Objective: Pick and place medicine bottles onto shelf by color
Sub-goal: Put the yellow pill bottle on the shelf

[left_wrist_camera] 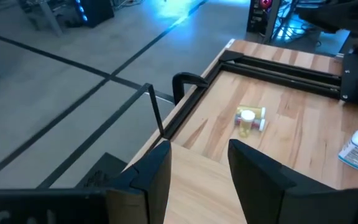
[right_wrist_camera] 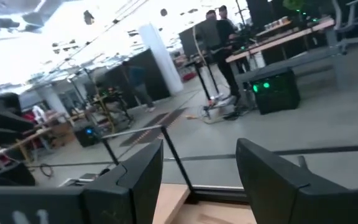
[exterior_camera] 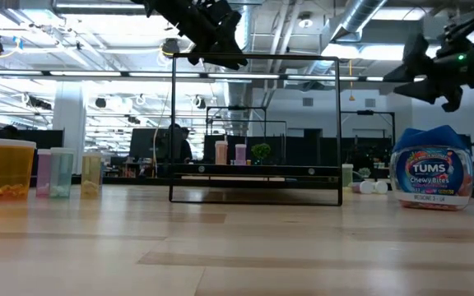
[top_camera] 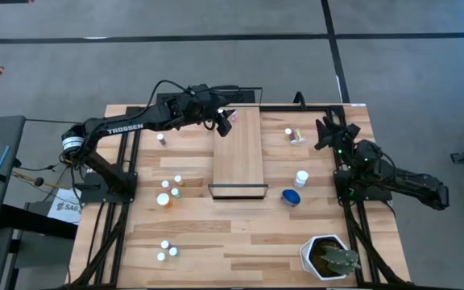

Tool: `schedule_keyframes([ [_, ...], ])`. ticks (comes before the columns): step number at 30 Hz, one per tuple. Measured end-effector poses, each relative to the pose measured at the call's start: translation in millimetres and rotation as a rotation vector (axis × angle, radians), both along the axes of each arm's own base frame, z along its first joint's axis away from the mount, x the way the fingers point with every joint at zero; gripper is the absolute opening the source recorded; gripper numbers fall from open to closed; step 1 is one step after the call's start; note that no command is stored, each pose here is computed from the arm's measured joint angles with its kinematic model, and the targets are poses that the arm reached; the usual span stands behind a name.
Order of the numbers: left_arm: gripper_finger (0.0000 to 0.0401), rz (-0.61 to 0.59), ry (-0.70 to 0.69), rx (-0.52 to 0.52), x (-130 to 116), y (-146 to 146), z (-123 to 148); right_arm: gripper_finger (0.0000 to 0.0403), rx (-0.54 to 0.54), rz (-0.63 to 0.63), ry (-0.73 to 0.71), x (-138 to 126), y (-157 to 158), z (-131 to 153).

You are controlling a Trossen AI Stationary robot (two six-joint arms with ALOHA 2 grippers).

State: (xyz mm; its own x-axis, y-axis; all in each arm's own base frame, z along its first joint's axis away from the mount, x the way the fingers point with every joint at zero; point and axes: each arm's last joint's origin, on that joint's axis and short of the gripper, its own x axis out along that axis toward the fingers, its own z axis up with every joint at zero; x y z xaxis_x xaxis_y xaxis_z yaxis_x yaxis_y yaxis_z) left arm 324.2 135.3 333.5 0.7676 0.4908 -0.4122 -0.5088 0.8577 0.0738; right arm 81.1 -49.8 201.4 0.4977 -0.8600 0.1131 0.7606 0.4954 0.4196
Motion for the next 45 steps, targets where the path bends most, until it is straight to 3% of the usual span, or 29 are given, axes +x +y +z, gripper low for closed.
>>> schedule_keyframes([
  [10, 0.0148, 0.043, 0.007, 0.090, -3.2, 9.9, 13.2, 0.0225, 0.044, -0.055, 0.020, 10.3, -14.1, -1.4],
  [20, 0.0148, 0.082, -0.006, 0.109, -9.4, 23.8, 23.0, 0.0225, 0.137, 0.111, 0.068, 32.5, -28.8, 13.6],
  [30, 0.0148, 0.083, 0.056, 0.078, -12.3, 23.8, 16.8, 0.0225, 0.146, -0.015, 0.171, 44.1, -49.2, 23.4],
  [35, 0.0148, 0.086, 0.056, 0.080, -12.3, 23.8, 16.9, 0.0225, 0.186, -0.003, 0.095, 49.9, -53.8, 21.9],
  [39, 0.0148, 0.092, 0.054, 0.088, -12.2, 24.1, 17.5, 0.0225, 0.239, 0.102, 0.215, 54.9, -57.0, 26.8],
  [45, 0.0148, 0.092, 0.069, 0.082, -12.8, 23.9, 16.0, 0.0225, 0.444, 0.098, 0.418, 61.8, -72.4, 52.7],
])
